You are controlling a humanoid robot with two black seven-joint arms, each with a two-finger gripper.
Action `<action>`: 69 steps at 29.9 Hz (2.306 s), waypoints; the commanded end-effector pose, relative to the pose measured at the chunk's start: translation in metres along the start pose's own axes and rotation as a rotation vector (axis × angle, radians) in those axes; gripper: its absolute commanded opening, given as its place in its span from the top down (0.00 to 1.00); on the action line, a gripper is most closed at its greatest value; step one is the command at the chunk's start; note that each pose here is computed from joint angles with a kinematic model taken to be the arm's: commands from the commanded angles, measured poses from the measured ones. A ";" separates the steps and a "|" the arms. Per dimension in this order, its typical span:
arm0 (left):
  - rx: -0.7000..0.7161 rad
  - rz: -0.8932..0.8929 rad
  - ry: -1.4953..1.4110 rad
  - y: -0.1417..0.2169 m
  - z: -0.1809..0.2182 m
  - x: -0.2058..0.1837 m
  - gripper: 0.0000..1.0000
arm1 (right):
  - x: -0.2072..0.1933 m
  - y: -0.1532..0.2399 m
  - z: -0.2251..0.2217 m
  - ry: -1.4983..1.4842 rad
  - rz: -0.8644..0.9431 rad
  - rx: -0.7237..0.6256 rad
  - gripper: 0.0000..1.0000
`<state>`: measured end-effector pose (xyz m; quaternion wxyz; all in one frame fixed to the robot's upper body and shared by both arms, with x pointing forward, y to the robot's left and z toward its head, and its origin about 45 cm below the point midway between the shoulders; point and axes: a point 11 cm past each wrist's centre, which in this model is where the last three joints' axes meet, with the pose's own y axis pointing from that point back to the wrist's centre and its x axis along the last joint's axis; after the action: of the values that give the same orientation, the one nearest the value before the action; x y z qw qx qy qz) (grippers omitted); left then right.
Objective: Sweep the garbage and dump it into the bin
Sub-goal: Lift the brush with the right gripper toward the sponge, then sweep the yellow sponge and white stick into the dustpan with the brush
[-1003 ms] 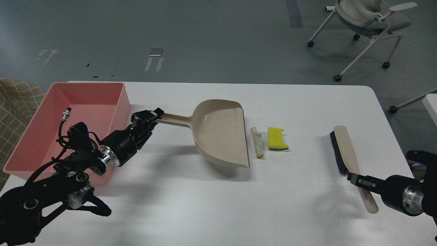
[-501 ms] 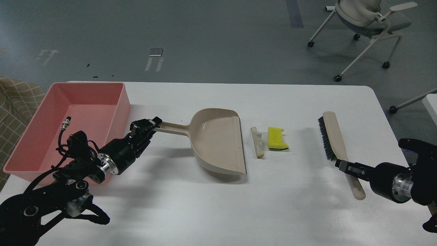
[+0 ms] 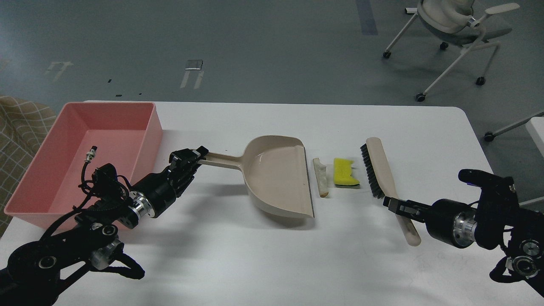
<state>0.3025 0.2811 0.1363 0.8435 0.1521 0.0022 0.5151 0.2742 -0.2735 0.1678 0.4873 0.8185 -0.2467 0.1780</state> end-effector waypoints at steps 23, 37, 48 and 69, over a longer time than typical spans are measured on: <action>0.003 -0.005 0.038 -0.014 -0.003 -0.015 1.00 | -0.001 -0.020 -0.007 -0.060 -0.002 0.027 1.00; 0.005 -0.007 0.033 -0.015 -0.002 -0.014 1.00 | -0.003 -0.051 -0.059 -0.076 -0.022 0.151 1.00; -0.008 -0.012 0.032 -0.017 0.003 -0.015 1.00 | -0.016 -0.074 -0.096 -0.109 -0.091 0.236 1.00; 0.010 -0.009 0.035 -0.013 -0.004 -0.015 1.00 | 0.036 -0.043 -0.079 -0.138 -0.010 0.239 1.00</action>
<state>0.3068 0.2638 0.1269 0.8448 0.1470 0.0194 0.5141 0.3238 -0.1767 0.1962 0.3491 0.8916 -0.2471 0.1487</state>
